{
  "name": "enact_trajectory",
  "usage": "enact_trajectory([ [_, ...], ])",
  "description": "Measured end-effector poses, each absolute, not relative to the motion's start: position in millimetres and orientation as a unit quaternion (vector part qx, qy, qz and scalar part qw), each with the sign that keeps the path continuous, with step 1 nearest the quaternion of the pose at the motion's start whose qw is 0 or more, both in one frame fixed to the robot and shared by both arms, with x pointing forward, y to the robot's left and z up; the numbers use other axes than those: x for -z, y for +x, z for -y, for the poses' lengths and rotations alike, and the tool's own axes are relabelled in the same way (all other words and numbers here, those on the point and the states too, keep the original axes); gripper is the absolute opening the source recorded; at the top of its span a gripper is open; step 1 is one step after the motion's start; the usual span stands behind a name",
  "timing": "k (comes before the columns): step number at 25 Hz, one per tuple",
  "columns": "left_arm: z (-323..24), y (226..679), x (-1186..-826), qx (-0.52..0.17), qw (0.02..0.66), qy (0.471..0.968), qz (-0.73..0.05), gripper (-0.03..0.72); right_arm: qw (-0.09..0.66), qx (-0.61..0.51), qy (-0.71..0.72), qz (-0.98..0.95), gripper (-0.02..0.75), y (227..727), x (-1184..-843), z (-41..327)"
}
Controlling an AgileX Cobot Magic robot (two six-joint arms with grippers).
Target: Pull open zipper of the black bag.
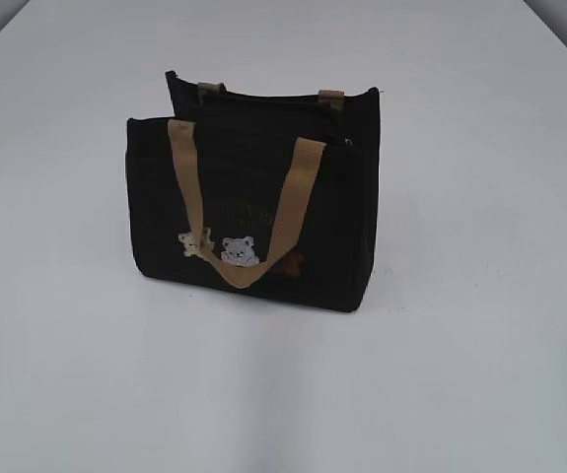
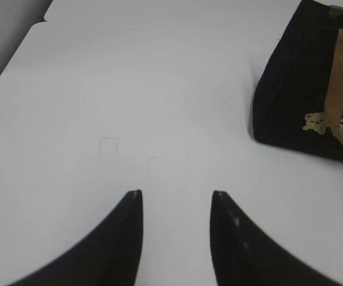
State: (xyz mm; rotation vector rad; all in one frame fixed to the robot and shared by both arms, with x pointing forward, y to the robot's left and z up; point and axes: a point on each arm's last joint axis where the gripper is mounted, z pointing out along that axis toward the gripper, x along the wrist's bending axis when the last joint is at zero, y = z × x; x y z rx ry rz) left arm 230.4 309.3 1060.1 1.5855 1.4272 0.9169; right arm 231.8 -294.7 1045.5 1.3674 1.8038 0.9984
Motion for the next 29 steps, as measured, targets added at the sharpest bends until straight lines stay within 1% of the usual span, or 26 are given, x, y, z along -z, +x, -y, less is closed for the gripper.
enact_trajectory([
  [6,-308.5,229.5,-1060.1,-0.381,0.381,0.599,-0.593,0.272,0.352,-0.359,0.570,-0.650,0.347,232.6,-1045.5,293.4],
  [11,-308.5,229.5,-1060.1,-0.381,0.381,0.599,-0.593,0.253,0.357,-0.355,0.578,-0.642,0.347,232.8,-1045.5,293.2],
  [29,-308.5,229.5,-1060.1,-0.381,0.380,0.599,-0.593,0.250,0.356,-0.355,0.578,-0.642,0.347,232.8,-1045.6,293.1],
])
